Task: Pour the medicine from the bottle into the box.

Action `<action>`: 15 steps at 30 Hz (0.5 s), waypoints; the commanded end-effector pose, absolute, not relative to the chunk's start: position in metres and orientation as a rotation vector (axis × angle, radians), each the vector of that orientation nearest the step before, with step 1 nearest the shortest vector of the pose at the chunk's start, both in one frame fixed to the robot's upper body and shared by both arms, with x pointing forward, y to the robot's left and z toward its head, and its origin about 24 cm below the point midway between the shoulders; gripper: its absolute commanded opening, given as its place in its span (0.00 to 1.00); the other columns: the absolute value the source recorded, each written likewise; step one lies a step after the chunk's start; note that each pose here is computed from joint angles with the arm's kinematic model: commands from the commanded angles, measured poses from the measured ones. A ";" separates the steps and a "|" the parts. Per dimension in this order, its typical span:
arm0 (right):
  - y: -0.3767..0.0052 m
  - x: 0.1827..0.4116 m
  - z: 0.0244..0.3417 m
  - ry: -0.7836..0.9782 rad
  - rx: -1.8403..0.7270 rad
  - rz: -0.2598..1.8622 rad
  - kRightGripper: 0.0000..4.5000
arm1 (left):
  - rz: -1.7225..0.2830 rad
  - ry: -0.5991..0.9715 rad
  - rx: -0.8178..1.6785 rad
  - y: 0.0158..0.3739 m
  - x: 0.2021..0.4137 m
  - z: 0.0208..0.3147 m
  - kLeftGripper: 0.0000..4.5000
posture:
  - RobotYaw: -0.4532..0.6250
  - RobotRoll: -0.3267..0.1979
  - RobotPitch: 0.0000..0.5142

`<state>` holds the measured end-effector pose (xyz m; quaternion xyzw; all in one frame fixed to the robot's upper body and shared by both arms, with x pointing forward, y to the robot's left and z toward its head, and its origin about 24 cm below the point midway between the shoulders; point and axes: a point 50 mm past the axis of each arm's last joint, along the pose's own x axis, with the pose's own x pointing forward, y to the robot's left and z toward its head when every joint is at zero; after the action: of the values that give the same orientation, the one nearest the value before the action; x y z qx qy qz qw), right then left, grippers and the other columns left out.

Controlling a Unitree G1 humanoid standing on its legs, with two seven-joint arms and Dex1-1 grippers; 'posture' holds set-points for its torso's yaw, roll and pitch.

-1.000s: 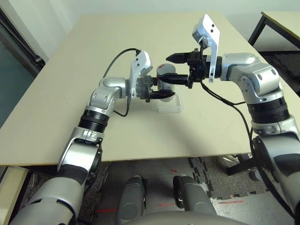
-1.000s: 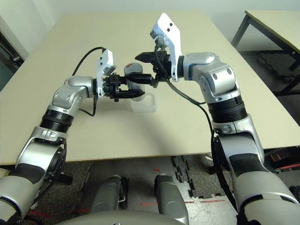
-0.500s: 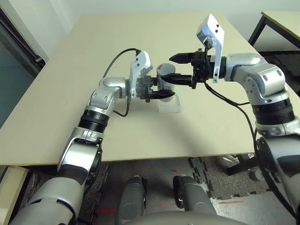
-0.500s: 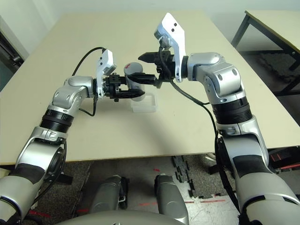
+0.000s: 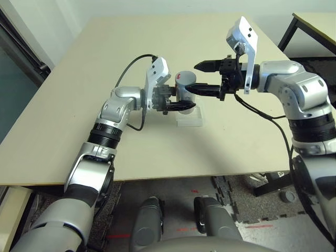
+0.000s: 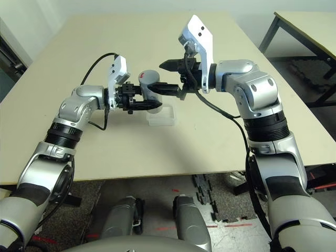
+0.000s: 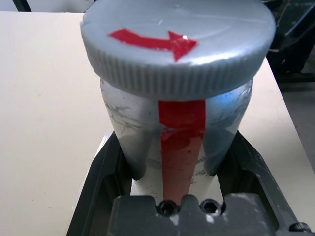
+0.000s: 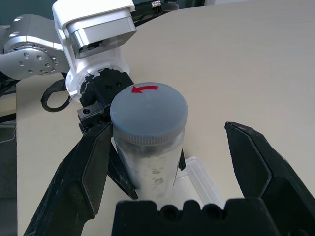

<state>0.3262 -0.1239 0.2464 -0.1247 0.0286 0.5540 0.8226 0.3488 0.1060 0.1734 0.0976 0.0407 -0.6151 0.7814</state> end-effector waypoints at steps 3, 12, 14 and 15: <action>-0.130 0.318 0.245 0.084 -0.263 1.205 1.00 | -1.337 0.093 0.225 0.106 0.349 0.173 0.56 | 0.41 0.62 0.18; -0.123 0.310 0.248 0.089 -0.236 1.274 1.00 | -1.335 0.091 0.227 0.107 0.350 0.173 0.56 | 0.41 0.62 0.18; -0.121 0.311 0.248 0.084 -0.230 1.276 1.00 | -1.334 0.091 0.228 0.107 0.351 0.173 0.56 | 0.41 0.62 0.18; -0.120 0.311 0.248 0.082 -0.229 1.276 1.00 | -1.334 0.091 0.228 0.107 0.351 0.174 0.56 | 0.42 0.62 0.18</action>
<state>0.3133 -0.1224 0.2441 -0.1054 0.0466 0.5897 0.7994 0.3504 0.1083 0.1696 0.0937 0.0464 -0.6127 0.7834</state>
